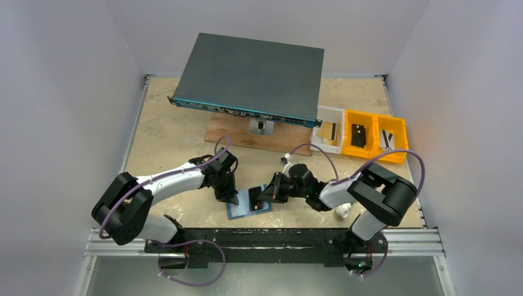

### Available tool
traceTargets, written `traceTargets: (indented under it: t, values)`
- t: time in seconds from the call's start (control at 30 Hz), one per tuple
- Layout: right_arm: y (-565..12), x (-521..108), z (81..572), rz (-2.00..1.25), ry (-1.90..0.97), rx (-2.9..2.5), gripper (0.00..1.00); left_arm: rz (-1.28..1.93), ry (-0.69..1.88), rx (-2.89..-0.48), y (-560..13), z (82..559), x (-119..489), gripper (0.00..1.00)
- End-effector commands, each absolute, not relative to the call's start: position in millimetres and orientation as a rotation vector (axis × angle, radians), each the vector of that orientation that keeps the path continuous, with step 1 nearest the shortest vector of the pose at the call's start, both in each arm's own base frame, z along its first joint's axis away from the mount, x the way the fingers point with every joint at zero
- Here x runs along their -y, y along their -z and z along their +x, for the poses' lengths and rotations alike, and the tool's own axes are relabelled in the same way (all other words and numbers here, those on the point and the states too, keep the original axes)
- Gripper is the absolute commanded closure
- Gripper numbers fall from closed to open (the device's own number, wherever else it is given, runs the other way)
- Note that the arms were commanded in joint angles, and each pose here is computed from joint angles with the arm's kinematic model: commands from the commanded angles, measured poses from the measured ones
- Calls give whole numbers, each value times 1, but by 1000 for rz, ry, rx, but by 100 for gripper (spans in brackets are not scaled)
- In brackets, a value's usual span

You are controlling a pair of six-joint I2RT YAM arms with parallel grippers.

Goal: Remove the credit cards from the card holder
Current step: Remove the credit card from the card holder.

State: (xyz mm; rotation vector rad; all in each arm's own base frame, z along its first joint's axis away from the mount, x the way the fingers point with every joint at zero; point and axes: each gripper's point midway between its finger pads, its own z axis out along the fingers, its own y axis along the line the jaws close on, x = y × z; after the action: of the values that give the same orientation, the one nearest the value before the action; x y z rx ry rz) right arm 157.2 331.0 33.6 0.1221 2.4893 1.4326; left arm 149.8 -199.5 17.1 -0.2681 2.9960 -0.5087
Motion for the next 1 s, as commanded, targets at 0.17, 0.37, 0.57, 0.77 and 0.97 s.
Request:
traceTargets:
  t: [0.17,0.37,0.57,0.77,0.97]
  values:
    - [-31,-312,164,129,-1273,-2500,100,-255,269,-2987,-3,147,163,100]
    - [-41,-315,167,101,-1263,-2486,100,-225,356,-2933,-24,158,174,100]
    - [-52,-314,170,91,-1259,-2462,100,-187,406,-2902,-42,165,183,100]
    - [-61,-314,172,77,-1256,-2448,100,-160,450,-2864,-59,171,188,100]
    - [-71,-313,175,72,-1242,-2429,100,-146,497,-2820,-77,174,191,97]
